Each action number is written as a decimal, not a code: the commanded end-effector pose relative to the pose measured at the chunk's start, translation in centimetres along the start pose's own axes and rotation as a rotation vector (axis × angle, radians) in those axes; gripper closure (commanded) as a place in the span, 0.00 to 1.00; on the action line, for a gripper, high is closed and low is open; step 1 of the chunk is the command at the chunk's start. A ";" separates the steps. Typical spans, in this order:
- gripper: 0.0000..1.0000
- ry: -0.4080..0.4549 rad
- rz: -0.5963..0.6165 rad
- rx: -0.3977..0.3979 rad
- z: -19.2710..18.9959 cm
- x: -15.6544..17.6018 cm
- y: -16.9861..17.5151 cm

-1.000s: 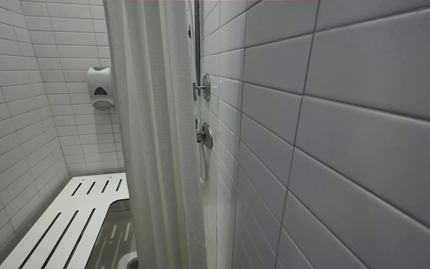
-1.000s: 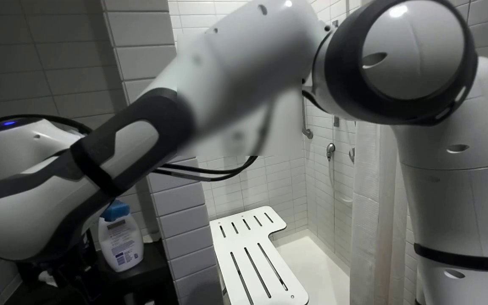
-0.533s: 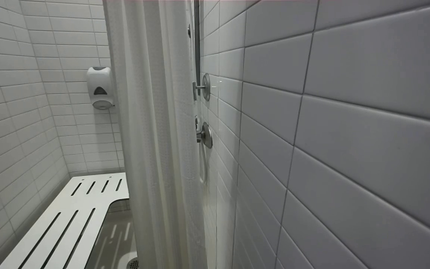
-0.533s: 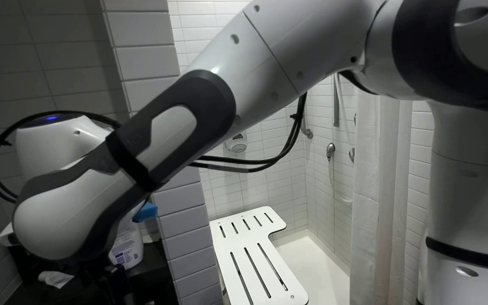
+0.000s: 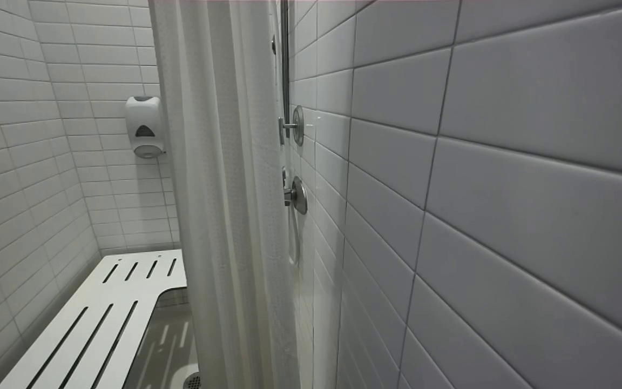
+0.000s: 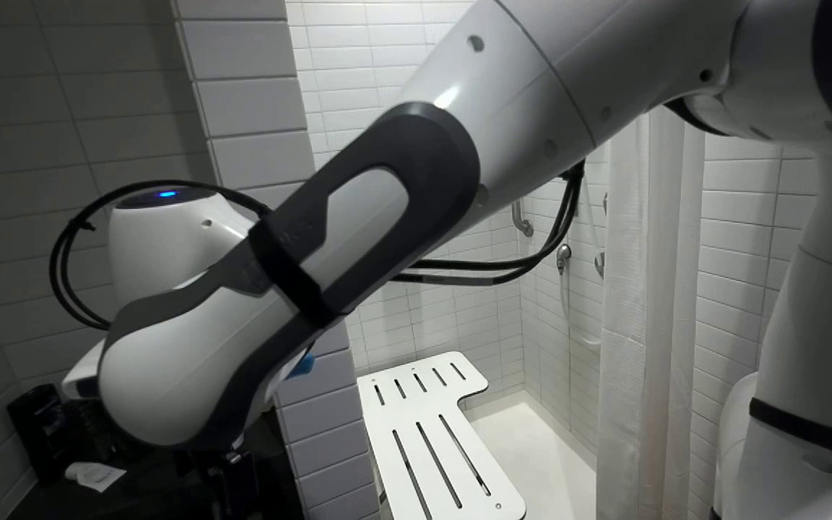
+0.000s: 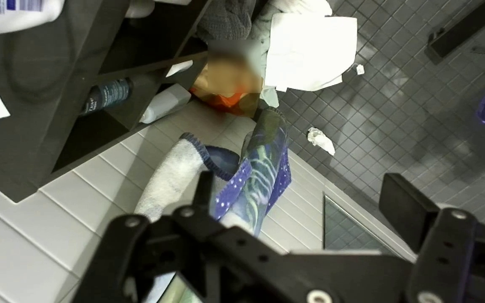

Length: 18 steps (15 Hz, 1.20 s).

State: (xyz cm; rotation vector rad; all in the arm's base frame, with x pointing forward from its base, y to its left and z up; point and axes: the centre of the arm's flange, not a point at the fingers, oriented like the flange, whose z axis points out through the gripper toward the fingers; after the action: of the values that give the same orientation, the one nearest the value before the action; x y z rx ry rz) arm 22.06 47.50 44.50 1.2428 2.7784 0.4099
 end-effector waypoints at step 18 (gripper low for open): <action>0.00 -0.046 0.234 -0.210 -9.1 -8.4 -10.9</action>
State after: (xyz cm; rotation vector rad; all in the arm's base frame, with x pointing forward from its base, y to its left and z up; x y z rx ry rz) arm 19.44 36.37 48.56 1.5061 2.5307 0.6124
